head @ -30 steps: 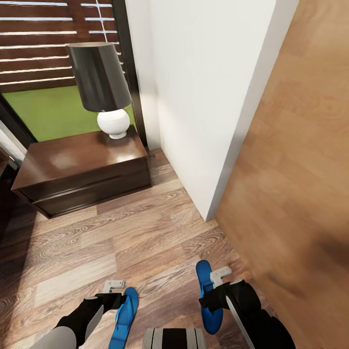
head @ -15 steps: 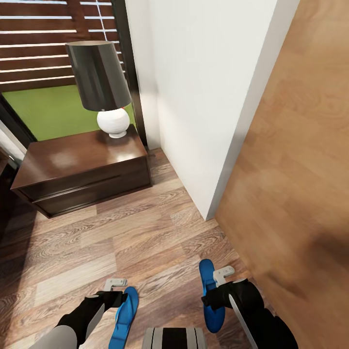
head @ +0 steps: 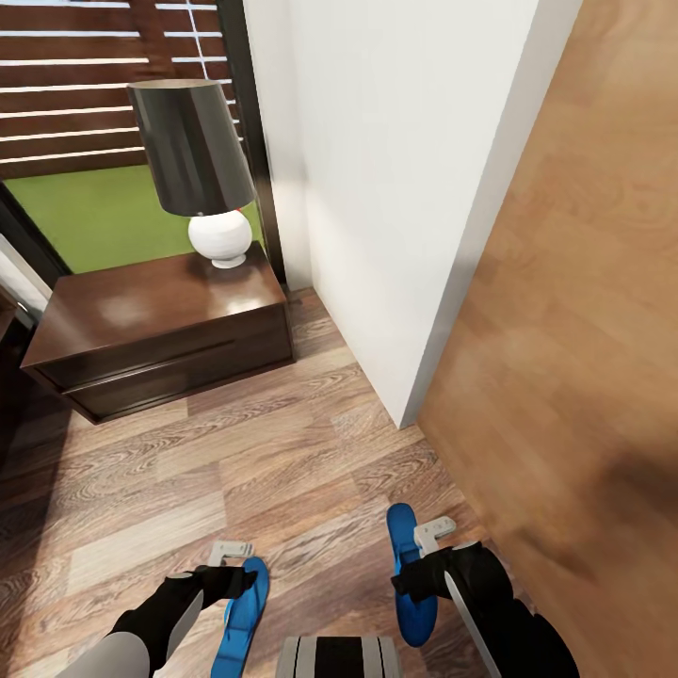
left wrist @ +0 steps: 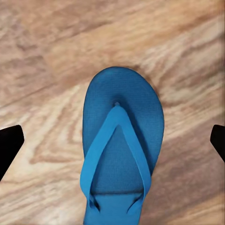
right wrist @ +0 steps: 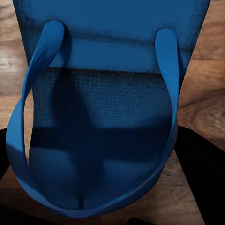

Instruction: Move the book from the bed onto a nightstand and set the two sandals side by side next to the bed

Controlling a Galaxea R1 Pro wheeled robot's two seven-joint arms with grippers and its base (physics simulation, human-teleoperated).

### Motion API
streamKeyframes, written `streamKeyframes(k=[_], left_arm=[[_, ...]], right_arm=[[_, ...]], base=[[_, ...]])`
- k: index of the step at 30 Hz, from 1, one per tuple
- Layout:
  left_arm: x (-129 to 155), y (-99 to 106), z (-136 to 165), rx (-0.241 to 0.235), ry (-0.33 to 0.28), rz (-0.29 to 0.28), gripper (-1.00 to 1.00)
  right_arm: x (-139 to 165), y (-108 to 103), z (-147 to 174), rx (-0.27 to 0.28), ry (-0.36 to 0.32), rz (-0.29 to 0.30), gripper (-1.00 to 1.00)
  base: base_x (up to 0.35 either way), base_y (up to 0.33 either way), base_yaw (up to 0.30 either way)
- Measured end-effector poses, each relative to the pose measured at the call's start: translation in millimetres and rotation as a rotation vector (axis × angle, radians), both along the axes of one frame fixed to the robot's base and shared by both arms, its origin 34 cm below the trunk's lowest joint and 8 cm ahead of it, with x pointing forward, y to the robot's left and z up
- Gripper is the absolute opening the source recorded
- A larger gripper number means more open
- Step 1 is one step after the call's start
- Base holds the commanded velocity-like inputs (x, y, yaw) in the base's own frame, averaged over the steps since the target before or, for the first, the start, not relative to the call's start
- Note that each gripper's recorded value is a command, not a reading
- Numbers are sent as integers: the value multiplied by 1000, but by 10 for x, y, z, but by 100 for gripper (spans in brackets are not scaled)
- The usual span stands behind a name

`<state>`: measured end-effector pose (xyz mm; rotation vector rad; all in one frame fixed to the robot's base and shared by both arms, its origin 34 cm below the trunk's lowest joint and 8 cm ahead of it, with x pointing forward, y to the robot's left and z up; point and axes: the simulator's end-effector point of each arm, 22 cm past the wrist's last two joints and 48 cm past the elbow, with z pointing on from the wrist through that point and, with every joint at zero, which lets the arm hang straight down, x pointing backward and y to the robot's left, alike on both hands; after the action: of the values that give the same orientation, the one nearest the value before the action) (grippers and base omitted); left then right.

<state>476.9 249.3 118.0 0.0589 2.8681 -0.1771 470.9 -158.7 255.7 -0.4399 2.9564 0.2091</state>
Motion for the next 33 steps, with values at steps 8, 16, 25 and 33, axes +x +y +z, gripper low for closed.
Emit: streamKeyframes(k=[8, 16, 25, 33], left_arm=[[-64, -22, -66, -10, 16, -2, 100], [-65, -22, -66, -11, 16, -1, 100], [-141, -16, -149, -9, 32, -1, 100], [-127, -15, -146, -8, 28, 0, 100]], right_arm=[[-39, -11, -69, -2, 16, 0, -100], [-40, -8, -68, -1, 16, 0, -100], [-93, -6, -151, -1, 37, 0, -100], [-14, 12, -81, 6, 12, -1, -100]], base=[[0, 0, 0], [0, 0, 0], [0, 0, 0], [0, 0, 0]])
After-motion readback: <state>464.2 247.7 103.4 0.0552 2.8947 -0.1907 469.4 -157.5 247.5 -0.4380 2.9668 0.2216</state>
